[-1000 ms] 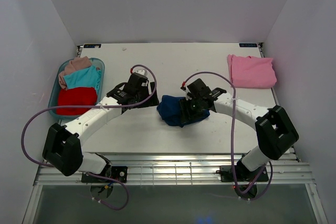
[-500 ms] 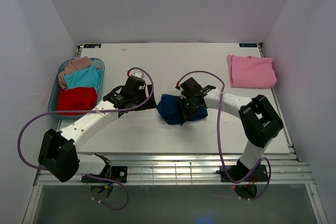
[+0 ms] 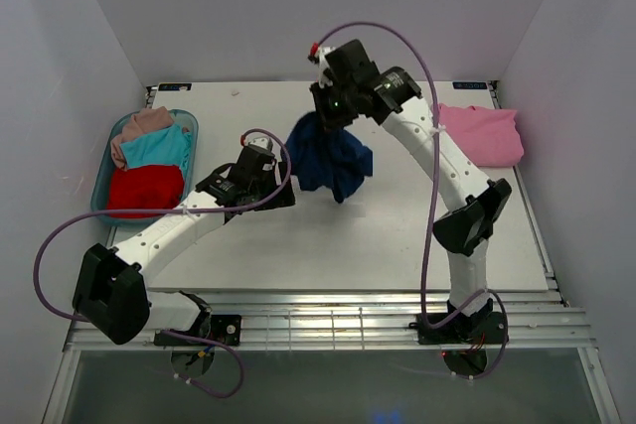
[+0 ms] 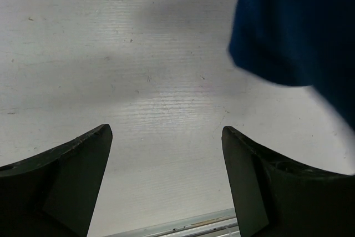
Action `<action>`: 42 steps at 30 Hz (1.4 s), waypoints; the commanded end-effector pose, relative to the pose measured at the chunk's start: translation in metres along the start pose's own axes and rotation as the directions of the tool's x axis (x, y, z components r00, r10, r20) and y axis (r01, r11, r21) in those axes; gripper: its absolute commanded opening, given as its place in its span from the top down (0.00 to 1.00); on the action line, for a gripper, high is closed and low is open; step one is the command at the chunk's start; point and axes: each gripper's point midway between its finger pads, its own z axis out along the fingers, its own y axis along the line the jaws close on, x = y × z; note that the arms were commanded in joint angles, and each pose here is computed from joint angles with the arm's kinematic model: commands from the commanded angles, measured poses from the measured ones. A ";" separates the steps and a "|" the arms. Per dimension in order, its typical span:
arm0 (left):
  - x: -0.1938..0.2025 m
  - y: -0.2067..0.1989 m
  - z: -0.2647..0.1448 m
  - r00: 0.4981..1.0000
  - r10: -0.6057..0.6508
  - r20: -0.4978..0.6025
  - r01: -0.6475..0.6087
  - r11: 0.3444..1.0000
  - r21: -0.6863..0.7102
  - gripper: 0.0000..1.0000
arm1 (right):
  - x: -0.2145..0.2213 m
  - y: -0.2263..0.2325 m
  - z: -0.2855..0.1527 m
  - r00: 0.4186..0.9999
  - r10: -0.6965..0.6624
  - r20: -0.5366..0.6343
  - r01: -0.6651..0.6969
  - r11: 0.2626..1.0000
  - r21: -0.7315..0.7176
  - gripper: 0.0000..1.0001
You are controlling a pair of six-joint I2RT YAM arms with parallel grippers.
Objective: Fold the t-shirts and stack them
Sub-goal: Flatten the tshirt out
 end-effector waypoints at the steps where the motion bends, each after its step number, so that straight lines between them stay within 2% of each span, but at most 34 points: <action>1: -0.011 -0.002 -0.005 0.999 0.000 0.052 -0.001 1.000 0.012 0.09 | -0.060 0.024 -0.075 0.983 -0.019 0.183 0.034 0.996 -0.082 0.84; 2: -0.012 -0.001 -0.006 0.998 0.004 0.059 -0.005 1.000 0.011 0.09 | -0.066 0.043 -0.104 0.970 -0.003 0.244 0.050 0.981 -0.185 0.85; 3: -0.014 0.000 -0.008 0.998 0.002 0.067 -0.002 1.000 0.006 0.09 | -0.067 0.050 -0.111 0.962 0.023 0.271 0.042 0.972 -0.230 0.87; 4: -0.018 0.002 -0.012 0.996 -0.003 0.091 0.003 1.000 -0.002 0.09 | -0.034 0.045 -0.076 0.984 0.047 0.172 -0.004 0.971 -0.239 0.87; 5: -0.020 0.002 -0.014 0.994 -0.008 0.105 0.008 1.000 -0.004 0.09 | -0.053 0.053 -0.106 0.950 0.059 0.308 0.030 0.961 -0.275 0.88; 7: -0.023 0.007 -0.018 0.991 -0.015 0.130 0.017 1.000 -0.017 0.09 | -0.048 0.043 -0.110 0.948 0.066 0.310 0.009 0.972 -0.234 0.88; 11: -0.030 0.008 -0.035 0.979 -0.043 0.199 0.042 0.999 0.009 0.10 | 0.003 0.000 -0.083 0.990 0.064 0.125 -0.063 0.998 -0.014 0.85; 13: -0.030 0.009 -0.037 0.977 -0.049 0.209 0.047 0.999 0.017 0.10 | 0.038 -0.008 -0.074 0.996 0.086 0.024 -0.086 0.996 0.017 0.72; 14: -0.030 0.009 -0.038 0.976 -0.051 0.213 0.047 0.999 0.022 0.10 | 0.079 -0.017 -0.052 0.990 0.104 -0.094 -0.100 0.994 0.049 0.55; 15: -0.030 0.009 -0.039 0.975 -0.051 0.215 0.047 0.999 0.025 0.10 | 0.096 -0.016 -0.043 0.984 0.115 -0.136 -0.110 0.993 0.040 0.47; 16: -0.028 0.009 -0.038 0.976 -0.053 0.210 0.049 0.998 0.024 0.10 | 0.112 -0.013 -0.040 0.977 0.121 -0.173 -0.121 0.993 0.016 0.43; 17: -0.028 0.009 -0.038 0.976 -0.056 0.208 0.052 0.998 0.027 0.10 | 0.150 -0.020 -0.025 0.955 0.141 -0.260 -0.134 0.990 0.045 0.32; 19: -0.027 0.006 -0.037 0.978 -0.070 0.197 0.064 0.997 0.038 0.10 | 0.168 -0.026 -0.011 0.951 0.160 -0.264 -0.146 0.987 0.069 0.26; 21: -0.026 0.004 -0.035 0.979 -0.079 0.190 0.072 0.996 0.043 0.10 | 0.195 -0.045 -0.002 0.945 0.192 -0.266 -0.153 0.975 0.163 0.25; 23: -0.027 0.003 -0.035 0.978 -0.089 0.191 0.081 0.996 0.048 0.10 | 0.196 -0.050 0.001 0.949 0.203 -0.242 -0.158 0.968 0.193 0.25; 28: -0.028 -0.002 -0.027 0.980 -0.090 0.178 0.081 0.995 0.056 0.10 | 0.197 -0.008 0.010 0.952 0.137 -0.274 -0.153 0.988 -0.035 0.28; 32: -0.025 -0.003 -0.021 0.984 -0.084 0.159 0.077 0.996 0.049 0.10 | 0.213 0.020 0.019 0.948 0.102 -0.302 -0.146 0.981 -0.128 0.32; 36: -0.018 -0.001 -0.016 0.987 -0.080 0.140 0.074 0.996 0.044 0.10 | 0.235 0.047 0.031 0.940 0.028 -0.339 -0.100 0.975 -0.198 0.37; 42: -0.015 0.003 -0.012 0.989 -0.071 0.132 0.067 0.997 0.029 0.10 | 0.249 0.065 0.051 0.926 -0.044 -0.376 -0.049 0.971 -0.232 0.40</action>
